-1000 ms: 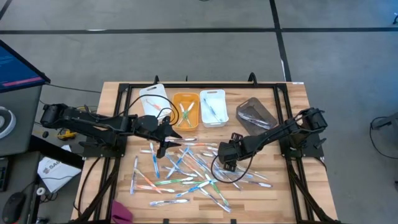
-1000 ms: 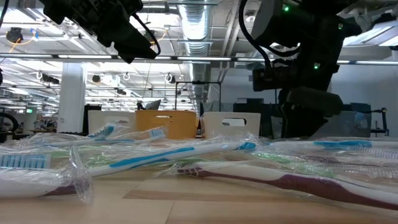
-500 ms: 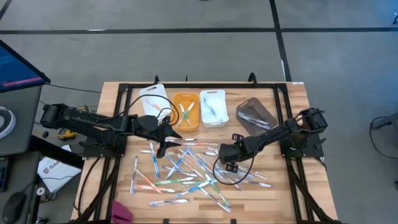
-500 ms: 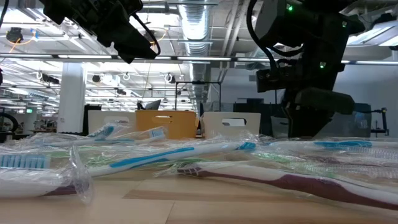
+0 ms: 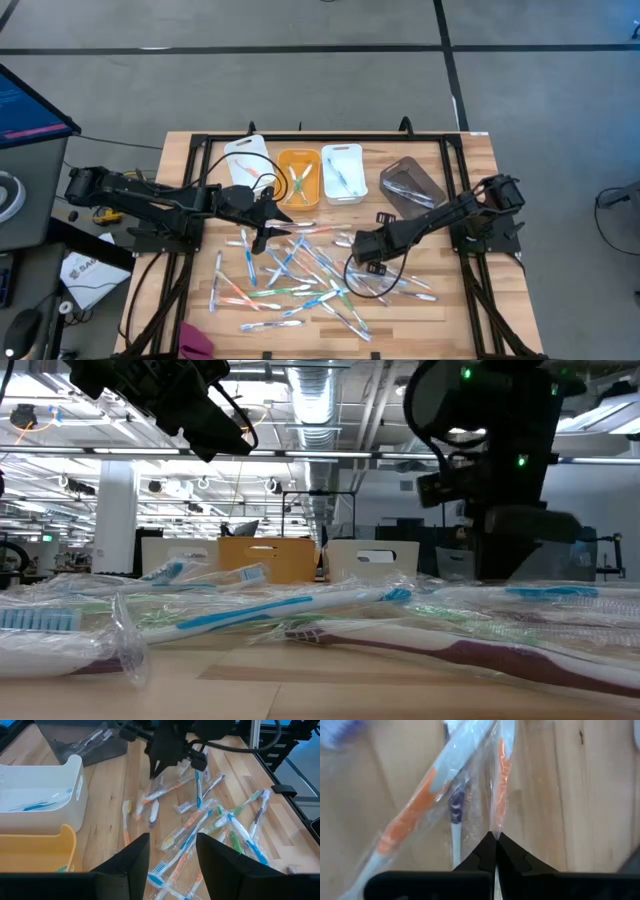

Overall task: Pick & Place Toothbrushes
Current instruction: Put the white orange toothbrush into the left white bin

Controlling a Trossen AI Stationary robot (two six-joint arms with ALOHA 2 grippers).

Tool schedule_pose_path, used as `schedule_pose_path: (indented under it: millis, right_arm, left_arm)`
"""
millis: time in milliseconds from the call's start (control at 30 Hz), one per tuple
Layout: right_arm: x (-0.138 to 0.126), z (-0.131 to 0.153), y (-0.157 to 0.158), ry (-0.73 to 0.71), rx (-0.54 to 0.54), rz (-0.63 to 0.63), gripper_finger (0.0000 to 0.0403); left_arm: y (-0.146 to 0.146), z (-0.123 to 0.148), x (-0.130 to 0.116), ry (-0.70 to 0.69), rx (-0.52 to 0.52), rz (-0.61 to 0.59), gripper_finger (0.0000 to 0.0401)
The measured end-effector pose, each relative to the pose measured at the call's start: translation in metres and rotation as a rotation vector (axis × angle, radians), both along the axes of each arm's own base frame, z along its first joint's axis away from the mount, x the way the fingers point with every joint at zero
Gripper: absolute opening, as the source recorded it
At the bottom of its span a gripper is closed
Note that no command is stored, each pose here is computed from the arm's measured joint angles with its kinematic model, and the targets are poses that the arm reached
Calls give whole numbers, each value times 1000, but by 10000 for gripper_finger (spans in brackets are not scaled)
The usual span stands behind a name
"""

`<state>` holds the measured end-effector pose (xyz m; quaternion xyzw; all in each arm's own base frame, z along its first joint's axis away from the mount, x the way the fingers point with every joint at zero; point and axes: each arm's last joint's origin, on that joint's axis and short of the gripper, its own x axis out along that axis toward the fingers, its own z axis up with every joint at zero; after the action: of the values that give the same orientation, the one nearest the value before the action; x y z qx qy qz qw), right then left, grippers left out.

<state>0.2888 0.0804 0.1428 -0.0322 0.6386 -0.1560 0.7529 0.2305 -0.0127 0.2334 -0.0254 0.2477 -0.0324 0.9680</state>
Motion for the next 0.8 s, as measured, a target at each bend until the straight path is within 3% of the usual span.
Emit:
schedule_pose_path:
  millis: [167, 800]
  right_arm:
    - [5, 17, 8, 6, -13, 20, 1]
    - [-5, 68, 27, 42, -308, -4, 0]
  left_arm:
    - [0, 0, 0, 1, 0, 0, 154]
    - [0, 0, 0, 2, 0, 0, 154]
